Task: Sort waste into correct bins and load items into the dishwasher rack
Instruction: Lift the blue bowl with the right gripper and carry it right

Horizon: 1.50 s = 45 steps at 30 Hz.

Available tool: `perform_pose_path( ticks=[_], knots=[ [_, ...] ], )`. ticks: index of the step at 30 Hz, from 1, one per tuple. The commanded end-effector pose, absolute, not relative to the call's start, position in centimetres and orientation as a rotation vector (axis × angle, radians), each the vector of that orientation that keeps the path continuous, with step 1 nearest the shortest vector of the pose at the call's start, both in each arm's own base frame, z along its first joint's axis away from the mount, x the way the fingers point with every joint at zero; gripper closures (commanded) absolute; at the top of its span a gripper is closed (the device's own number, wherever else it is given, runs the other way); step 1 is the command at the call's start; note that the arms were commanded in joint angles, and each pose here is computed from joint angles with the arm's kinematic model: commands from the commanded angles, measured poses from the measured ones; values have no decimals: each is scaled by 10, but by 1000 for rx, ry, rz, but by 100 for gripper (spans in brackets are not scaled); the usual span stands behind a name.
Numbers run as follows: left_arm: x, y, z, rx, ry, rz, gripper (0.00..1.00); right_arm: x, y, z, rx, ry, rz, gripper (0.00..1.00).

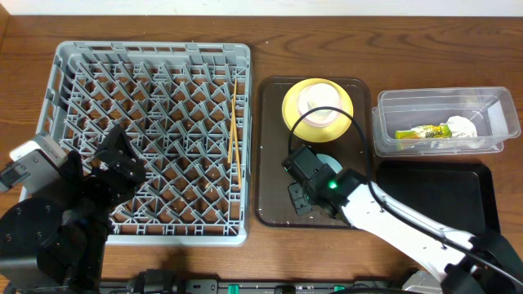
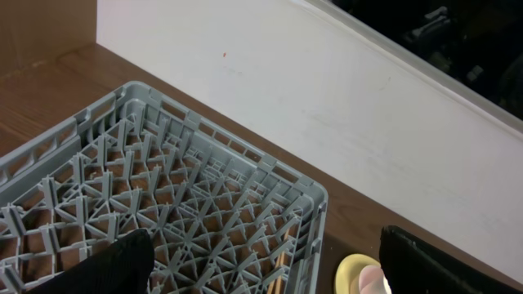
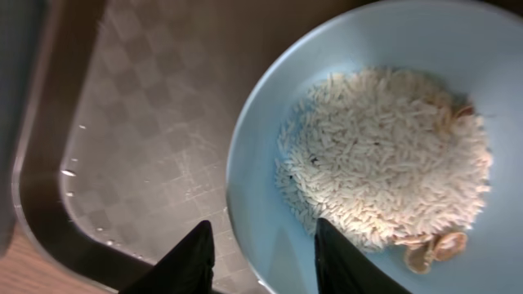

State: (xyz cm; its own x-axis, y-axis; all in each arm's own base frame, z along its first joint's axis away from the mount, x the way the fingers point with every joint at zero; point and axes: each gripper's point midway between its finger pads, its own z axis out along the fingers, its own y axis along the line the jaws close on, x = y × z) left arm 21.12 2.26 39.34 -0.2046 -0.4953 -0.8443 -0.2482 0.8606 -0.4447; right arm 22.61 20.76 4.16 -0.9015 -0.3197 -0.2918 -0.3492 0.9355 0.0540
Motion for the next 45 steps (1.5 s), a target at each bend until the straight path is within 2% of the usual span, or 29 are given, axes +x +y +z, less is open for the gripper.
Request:
perform_pose_path(
  ticks=[1,5,12,28,31,36,45],
  knots=[
    [209,22,399,-555,1784,-252,11,225,207,32,-498,2843,134,66],
    [209,22,399,-555,1784,-252,11,222,209,29,-509,2857,143,69],
    [209,22,399,-555,1784,-252,11,222,209,29,-511,2858,143,91],
    [209,22,399,-555,1783,-252,11,206,203,25,-531,2929,136,90],
    [209,22,399,-555,1784,-252,11,206,202,25,-532,2931,134,99],
    [209,22,399,-555,1784,-252,11,209,203,28,-511,2926,144,99],
    [209,22,399,-555,1784,-252,11,221,204,82,-422,2853,221,99]
  ],
)
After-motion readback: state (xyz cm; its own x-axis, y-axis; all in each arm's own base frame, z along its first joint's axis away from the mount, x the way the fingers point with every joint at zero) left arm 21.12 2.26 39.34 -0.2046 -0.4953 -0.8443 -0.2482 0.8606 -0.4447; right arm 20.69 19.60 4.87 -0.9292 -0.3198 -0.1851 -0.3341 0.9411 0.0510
